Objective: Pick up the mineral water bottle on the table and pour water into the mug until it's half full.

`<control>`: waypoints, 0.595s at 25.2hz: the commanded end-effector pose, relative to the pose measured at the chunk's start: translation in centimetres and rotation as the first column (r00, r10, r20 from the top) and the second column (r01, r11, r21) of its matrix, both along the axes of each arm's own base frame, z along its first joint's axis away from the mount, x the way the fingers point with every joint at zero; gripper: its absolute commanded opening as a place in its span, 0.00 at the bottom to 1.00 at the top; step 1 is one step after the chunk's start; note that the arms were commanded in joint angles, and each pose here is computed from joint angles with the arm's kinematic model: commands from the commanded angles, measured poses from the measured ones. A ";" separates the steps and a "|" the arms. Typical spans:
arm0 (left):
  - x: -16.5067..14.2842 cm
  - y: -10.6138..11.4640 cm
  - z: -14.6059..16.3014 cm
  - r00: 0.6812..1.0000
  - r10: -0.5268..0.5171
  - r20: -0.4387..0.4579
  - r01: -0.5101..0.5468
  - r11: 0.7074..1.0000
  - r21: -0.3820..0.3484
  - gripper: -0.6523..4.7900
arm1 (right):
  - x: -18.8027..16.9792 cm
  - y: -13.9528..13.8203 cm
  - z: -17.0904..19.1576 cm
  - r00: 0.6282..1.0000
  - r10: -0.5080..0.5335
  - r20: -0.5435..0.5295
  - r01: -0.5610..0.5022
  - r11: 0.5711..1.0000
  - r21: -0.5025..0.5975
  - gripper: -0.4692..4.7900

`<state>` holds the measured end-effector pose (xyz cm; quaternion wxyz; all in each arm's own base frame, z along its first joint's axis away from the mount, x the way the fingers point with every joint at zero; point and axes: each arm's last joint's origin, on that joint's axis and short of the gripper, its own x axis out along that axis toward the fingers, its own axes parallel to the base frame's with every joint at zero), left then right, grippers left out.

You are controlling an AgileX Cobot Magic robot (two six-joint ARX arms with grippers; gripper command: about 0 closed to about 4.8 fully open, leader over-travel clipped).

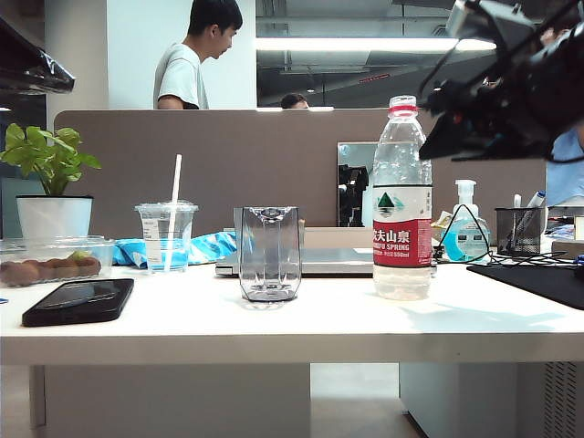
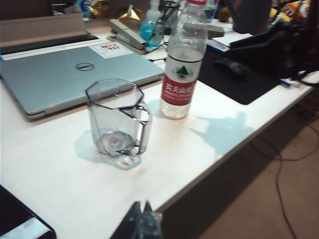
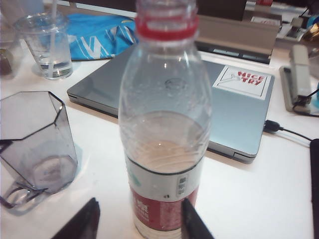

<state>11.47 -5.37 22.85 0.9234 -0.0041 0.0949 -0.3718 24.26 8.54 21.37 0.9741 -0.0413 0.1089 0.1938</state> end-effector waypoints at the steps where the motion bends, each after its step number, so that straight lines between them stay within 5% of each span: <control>1: 0.0 0.0 0.2 1.000 -0.010 0.002 0.010 1.000 -0.021 0.11 | 0.6 0.2 -0.3 0.999 -0.002 0.035 0.001 1.000 0.021 0.58; 9: 0.0 0.0 0.2 1.000 -0.010 0.002 0.010 1.000 -0.021 0.11 | 2.2 0.7 -2.3 1.000 -0.013 0.024 0.012 0.997 0.070 0.97; 15: 0.0 0.0 0.2 1.000 -0.006 -0.014 0.006 0.999 -0.036 0.11 | 2.8 1.0 -3.3 0.999 -0.014 0.036 0.011 0.997 0.075 1.00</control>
